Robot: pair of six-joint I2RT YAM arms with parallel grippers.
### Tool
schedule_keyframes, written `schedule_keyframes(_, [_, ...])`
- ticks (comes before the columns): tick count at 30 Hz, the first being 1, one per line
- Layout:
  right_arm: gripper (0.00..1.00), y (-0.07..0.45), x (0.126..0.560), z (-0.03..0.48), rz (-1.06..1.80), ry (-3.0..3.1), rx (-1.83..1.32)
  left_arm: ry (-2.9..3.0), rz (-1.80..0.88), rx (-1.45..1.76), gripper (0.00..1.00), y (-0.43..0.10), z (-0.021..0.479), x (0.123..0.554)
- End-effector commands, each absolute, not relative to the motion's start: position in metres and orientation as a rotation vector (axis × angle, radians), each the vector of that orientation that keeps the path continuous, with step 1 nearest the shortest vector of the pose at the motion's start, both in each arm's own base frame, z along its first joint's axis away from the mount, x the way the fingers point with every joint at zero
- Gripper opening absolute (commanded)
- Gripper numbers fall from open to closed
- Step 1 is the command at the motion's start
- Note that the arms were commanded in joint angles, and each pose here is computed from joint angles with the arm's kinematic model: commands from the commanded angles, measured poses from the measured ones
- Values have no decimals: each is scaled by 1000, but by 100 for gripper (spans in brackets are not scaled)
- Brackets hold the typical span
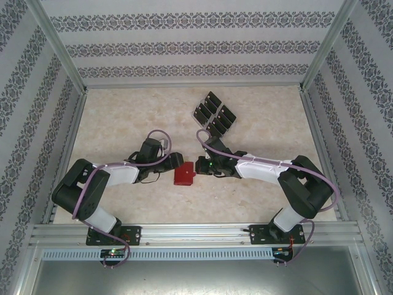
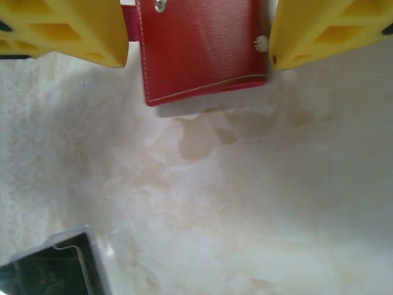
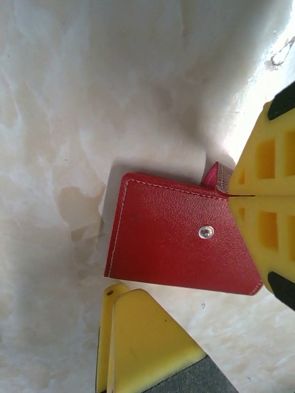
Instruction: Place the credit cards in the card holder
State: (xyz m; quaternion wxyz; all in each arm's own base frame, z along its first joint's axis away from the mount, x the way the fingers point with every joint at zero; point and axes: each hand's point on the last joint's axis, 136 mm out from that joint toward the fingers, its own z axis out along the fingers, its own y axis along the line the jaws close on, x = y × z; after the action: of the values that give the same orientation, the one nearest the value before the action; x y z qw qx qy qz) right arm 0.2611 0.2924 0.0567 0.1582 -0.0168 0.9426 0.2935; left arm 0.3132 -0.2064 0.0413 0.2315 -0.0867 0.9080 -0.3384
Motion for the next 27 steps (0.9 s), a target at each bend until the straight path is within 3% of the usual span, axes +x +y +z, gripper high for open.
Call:
schedule_keyframes(1, [0,300,264,79,908,2652,-43,2516,-822,-247,73,-185,43,312])
schedule_keyframes(14, [0,319,270,142,1026,2535,-85,2479,-884,-169,85,-193,89,311])
schedule_keyframes(27, [0,318,269,139,1002,2546,-76,2488,-943,-211,85,-198,76,307])
